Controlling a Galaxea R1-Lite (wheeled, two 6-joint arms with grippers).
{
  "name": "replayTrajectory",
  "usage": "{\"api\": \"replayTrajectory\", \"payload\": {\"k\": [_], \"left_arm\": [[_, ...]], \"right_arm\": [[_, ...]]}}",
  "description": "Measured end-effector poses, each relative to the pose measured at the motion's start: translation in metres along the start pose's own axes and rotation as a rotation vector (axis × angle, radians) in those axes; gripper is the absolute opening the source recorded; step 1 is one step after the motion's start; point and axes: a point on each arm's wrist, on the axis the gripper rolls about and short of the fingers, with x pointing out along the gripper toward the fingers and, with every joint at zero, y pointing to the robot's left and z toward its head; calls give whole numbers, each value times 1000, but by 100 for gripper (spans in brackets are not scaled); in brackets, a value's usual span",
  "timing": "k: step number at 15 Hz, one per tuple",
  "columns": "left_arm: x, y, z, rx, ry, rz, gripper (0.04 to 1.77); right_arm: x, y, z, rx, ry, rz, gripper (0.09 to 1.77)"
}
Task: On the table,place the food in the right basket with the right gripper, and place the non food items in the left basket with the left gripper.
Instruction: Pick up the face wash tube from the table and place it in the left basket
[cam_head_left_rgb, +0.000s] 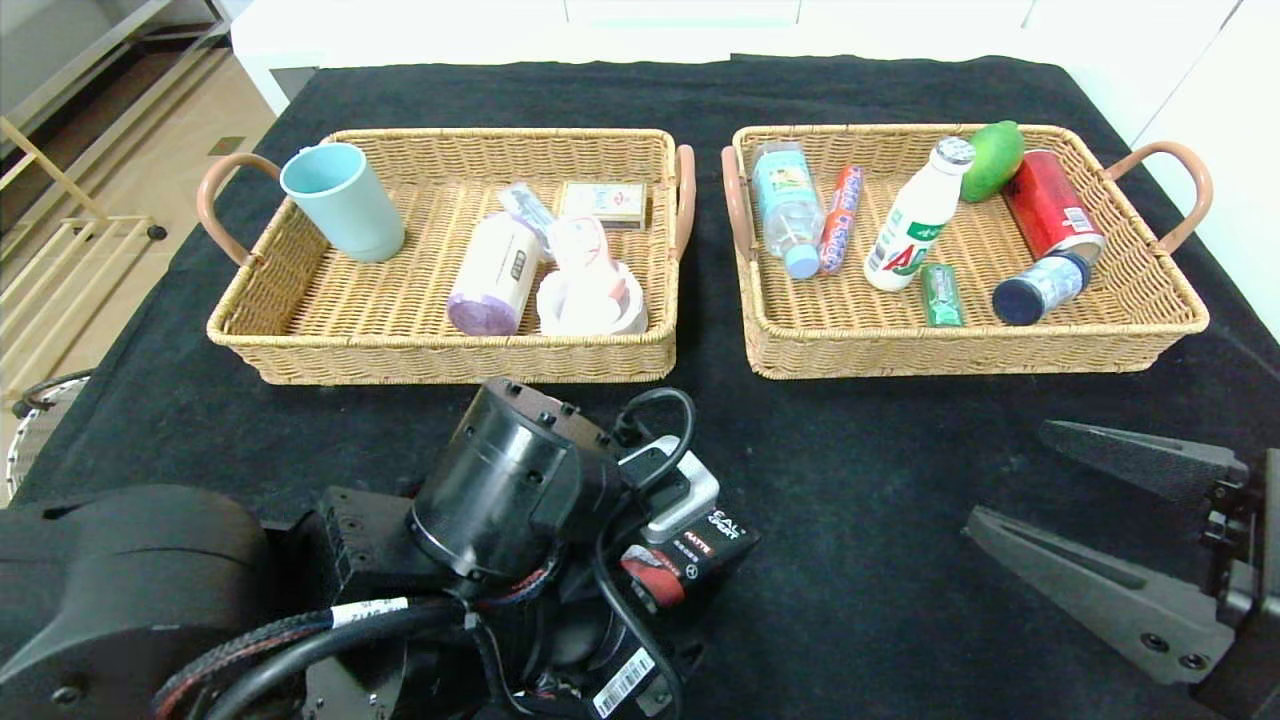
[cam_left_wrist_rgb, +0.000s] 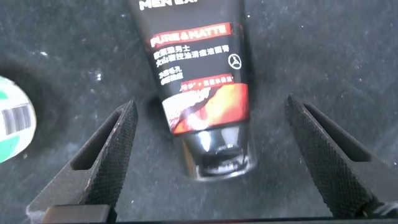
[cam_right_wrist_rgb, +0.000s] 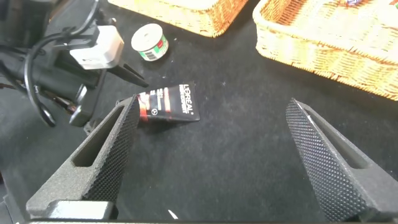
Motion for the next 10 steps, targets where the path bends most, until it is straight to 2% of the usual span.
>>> {"api": "replayTrajectory", "payload": {"k": [10], "left_arm": [[11, -1, 4, -12, 12, 9, 172]], "right_arm": [[6, -2, -3, 4, 25, -18, 171]]}}
